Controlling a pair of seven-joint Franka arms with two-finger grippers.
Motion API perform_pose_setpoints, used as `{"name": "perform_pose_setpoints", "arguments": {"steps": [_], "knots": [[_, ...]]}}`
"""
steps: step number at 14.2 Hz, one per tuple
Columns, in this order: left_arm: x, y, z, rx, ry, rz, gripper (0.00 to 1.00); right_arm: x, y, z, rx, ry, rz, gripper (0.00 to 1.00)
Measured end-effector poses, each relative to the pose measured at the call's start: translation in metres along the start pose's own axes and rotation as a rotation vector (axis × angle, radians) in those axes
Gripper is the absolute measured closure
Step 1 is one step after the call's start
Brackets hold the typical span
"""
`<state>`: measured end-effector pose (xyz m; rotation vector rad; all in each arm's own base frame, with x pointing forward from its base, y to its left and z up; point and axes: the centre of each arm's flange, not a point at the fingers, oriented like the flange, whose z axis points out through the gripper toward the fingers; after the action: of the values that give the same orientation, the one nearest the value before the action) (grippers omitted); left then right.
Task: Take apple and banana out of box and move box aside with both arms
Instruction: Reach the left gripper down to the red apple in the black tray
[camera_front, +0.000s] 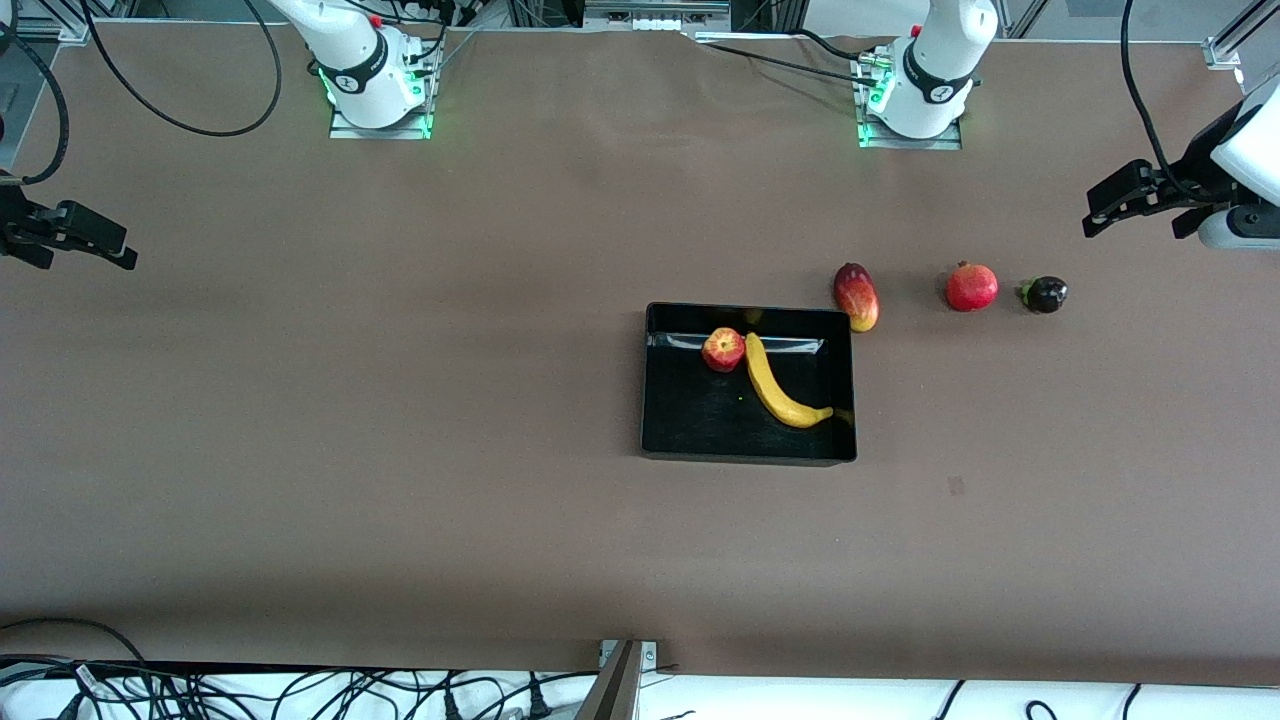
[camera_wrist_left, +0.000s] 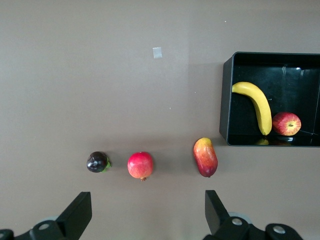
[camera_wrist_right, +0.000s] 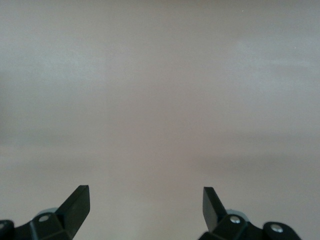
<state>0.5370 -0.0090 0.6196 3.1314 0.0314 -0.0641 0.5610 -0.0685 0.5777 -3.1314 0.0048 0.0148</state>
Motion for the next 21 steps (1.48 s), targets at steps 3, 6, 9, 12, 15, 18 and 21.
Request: {"name": "perform_pose_setpoints", "arguments": {"steps": [3, 6, 9, 12, 15, 18, 21], "knots": [[0.000, 0.002, 0.001, 0.000, -0.002, -0.025, 0.00, 0.000, 0.000, 0.000, 0.000, 0.000, 0.000, 0.00], [0.001, 0.017, 0.005, 0.001, -0.003, -0.054, 0.00, 0.000, 0.000, 0.000, 0.000, 0.000, 0.000, 0.00], [0.010, 0.042, 0.027, 0.008, -0.026, -0.096, 0.00, 0.000, 0.000, 0.000, 0.000, 0.000, 0.000, 0.00], [0.028, 0.072, 0.074, 0.029, -0.094, -0.150, 0.00, 0.000, 0.000, 0.000, 0.000, 0.000, 0.000, 0.00], [0.051, 0.122, 0.135, 0.058, -0.120, -0.280, 0.00, 0.000, 0.000, 0.000, 0.000, 0.000, 0.000, 0.00], [0.067, 0.193, 0.206, 0.075, -0.098, -0.390, 0.00, 0.000, 0.000, 0.000, 0.000, 0.000, 0.000, 0.00], [0.069, 0.227, 0.254, 0.081, -0.108, -0.386, 0.00, 0.000, 0.000, 0.000, 0.000, 0.000, 0.000, 0.00]]}}
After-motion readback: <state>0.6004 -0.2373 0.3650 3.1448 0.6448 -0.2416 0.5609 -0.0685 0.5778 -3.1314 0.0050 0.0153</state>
